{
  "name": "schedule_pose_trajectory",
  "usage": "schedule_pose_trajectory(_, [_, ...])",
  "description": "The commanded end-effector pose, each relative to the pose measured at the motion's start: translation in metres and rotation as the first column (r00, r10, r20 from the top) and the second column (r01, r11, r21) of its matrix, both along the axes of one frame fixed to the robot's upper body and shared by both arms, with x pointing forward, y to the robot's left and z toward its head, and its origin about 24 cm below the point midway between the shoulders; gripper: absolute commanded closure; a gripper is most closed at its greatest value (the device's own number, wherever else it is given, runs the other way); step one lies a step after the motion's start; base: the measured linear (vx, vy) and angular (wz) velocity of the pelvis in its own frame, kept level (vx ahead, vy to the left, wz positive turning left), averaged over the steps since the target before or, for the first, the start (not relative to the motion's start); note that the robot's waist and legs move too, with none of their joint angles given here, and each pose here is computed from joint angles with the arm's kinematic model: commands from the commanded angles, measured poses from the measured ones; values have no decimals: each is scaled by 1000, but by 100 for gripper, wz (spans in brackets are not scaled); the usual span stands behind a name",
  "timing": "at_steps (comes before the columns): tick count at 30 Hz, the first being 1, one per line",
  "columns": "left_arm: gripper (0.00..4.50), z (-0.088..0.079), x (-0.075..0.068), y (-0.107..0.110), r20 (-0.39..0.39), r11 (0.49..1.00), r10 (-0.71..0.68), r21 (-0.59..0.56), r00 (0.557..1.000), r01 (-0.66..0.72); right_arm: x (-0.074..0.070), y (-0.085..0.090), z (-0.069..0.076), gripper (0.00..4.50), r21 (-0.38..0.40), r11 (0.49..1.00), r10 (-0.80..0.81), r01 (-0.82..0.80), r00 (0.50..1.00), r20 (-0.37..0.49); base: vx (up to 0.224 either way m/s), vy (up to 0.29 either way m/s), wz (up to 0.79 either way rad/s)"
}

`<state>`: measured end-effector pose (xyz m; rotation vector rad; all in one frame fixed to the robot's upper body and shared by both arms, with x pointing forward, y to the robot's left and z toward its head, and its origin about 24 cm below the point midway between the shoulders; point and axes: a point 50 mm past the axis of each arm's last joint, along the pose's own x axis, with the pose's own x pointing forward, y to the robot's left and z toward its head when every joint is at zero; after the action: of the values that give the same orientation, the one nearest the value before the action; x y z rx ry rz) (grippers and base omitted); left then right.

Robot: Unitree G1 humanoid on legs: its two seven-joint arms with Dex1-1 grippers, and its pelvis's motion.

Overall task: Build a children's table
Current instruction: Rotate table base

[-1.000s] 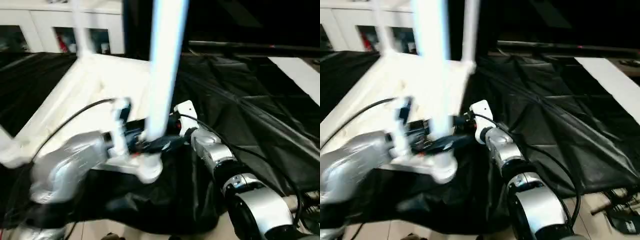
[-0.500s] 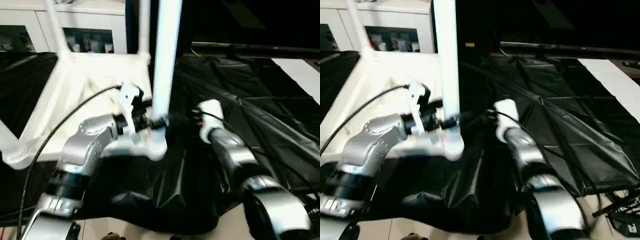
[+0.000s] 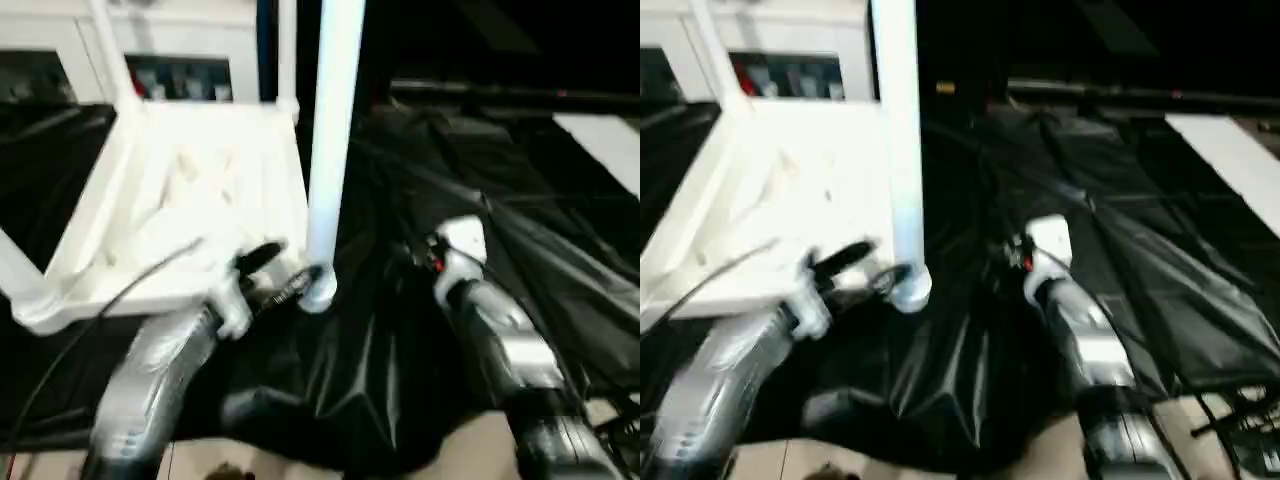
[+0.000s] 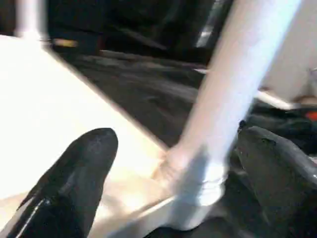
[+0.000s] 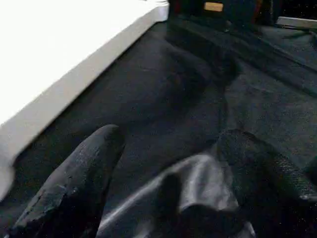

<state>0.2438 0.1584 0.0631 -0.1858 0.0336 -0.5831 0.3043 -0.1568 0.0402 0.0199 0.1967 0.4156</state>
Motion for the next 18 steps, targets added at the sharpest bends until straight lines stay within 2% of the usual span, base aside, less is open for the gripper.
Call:
schedule_pose_trajectory(1, [7,-1,-7,7,-14,992,114,51,993,-113,-8,2,9,81,-11,1000,-9,9,1000,19,0,0,0])
schedule_pose_trajectory(2, [7,-6,-13,12,-50,983,175,73,983,-171,-15,3,13,81,-6,1000,-15,15,999,40,0,0,0])
schedule_pose_trajectory(5, [7,-7,-17,17,-42,968,235,102,971,-230,-22,4,15,81,-4,999,-37,38,997,71,0,0,0])
schedule_pose_trajectory(6, [7,-7,-19,21,-26,940,317,141,948,-311,-31,2,15,81,-31,997,-63,66,994,95,0,0,0])
schedule_pose_trajectory(7, [7,-4,-19,21,5,926,350,152,937,-347,-35,1,16,81,-26,997,-76,78,993,94,0,0,0])
schedule_pose_trajectory(8, [7,-2,-20,20,34,909,390,147,920,-390,-43,0,15,81,11,996,-86,85,993,79,0,0,0])
schedule_pose_trajectory(10, [7,-1,-21,20,45,900,408,150,912,-410,-46,1,14,81,6,997,-75,74,995,71,0,0,0])
schedule_pose_trajectory(12, [7,-5,-21,21,8,879,445,186,896,-439,-51,2,11,81,-13,998,-56,56,998,42,0,0,0])
schedule_pose_trajectory(16, [7,-2,-17,30,63,820,513,259,856,-510,-50,13,6,81,-11,1000,-26,26,1000,17,-39,-2,23])
schedule_pose_trajectory(18, [7,0,-16,35,70,798,551,245,831,-550,-46,18,3,81,-26,999,-32,33,999,17,35,-109,58])
